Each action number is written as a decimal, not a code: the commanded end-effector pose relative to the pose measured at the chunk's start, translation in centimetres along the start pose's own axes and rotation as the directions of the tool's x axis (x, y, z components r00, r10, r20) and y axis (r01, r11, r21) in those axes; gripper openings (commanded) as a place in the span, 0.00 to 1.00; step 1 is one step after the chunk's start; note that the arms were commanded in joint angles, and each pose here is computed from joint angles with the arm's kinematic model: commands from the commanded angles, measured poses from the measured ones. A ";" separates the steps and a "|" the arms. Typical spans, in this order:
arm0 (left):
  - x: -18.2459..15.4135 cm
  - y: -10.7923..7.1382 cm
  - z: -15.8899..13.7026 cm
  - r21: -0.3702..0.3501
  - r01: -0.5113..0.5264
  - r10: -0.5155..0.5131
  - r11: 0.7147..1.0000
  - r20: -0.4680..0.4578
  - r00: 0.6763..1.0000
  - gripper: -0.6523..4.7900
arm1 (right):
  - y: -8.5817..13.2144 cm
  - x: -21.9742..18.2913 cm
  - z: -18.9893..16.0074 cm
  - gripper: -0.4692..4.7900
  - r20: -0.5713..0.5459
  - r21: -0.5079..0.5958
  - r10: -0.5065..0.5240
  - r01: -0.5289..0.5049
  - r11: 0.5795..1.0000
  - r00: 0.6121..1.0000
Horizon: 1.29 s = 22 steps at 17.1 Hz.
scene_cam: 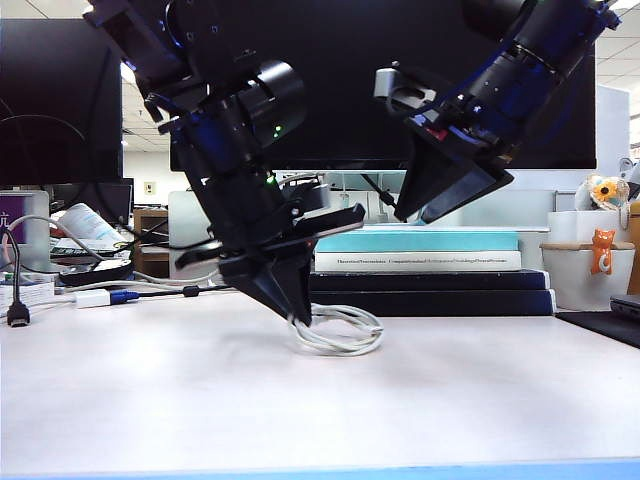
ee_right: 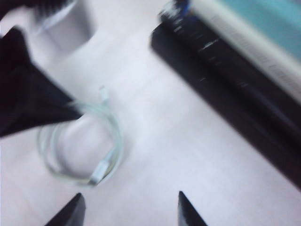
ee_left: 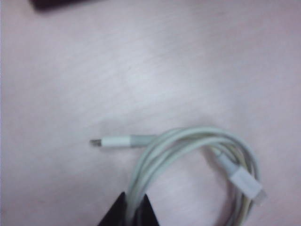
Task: Unfold the white charging cable into a straight cable.
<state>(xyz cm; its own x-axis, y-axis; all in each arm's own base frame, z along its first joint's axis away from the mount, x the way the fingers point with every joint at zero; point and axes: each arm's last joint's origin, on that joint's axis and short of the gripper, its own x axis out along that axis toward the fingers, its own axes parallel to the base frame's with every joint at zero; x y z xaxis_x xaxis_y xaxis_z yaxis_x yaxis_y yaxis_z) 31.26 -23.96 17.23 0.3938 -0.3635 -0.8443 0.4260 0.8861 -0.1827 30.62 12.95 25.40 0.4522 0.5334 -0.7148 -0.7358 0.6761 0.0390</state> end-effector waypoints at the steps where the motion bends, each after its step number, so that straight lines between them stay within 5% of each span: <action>1: -2.2 -0.3 0.8 0.210 -0.028 0.017 0.977 0.056 0.998 0.15 | -1.3 -2.4 0.7 0.57 0.115 0.079 -0.031 0.022 0.997 0.993; 3: -5.5 -0.5 1.7 0.338 -0.103 0.054 0.936 0.150 0.987 0.14 | -1.8 -5.6 0.8 0.57 0.169 0.093 -0.078 0.063 0.994 0.982; 7: -11.2 -1.0 2.2 0.412 -0.119 0.002 0.903 0.272 0.962 0.14 | 0.0 -9.6 0.8 0.57 0.255 0.057 0.024 -0.040 0.998 0.967; 8: -13.0 -1.3 2.0 0.462 -0.062 -0.076 0.885 0.273 0.959 0.14 | 0.7 -10.8 0.6 0.57 0.260 0.050 0.062 -0.078 0.996 0.964; 13: -18.4 -1.7 1.1 0.509 0.012 -0.207 0.861 0.328 0.922 0.14 | 3.0 -13.6 -0.7 0.57 0.228 0.067 0.184 -0.204 0.977 0.956; 16: -21.0 -2.0 0.8 0.537 0.085 -0.320 0.839 0.362 0.875 0.14 | 3.9 -14.2 -1.1 0.57 0.250 0.051 0.352 -0.375 0.925 0.902; 18: -21.5 -2.3 0.5 0.582 0.187 -0.435 0.791 0.321 0.841 0.14 | 4.1 -14.3 -1.0 0.54 0.274 0.029 0.434 -0.459 0.888 0.858; 22: -21.5 -3.0 -0.1 0.629 0.330 -0.567 0.704 0.218 0.795 0.14 | 4.2 -14.3 -1.0 0.46 0.277 0.025 0.454 -0.479 0.878 0.847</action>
<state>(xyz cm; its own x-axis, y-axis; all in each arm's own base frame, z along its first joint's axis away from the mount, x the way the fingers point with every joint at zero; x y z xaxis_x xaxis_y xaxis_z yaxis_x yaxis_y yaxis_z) 21.92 -18.63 35.72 0.3125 -0.8264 -0.4684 0.9212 0.3840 -0.0629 20.64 7.65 34.86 0.1944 0.8932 -0.4055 -0.8433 0.3633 0.3959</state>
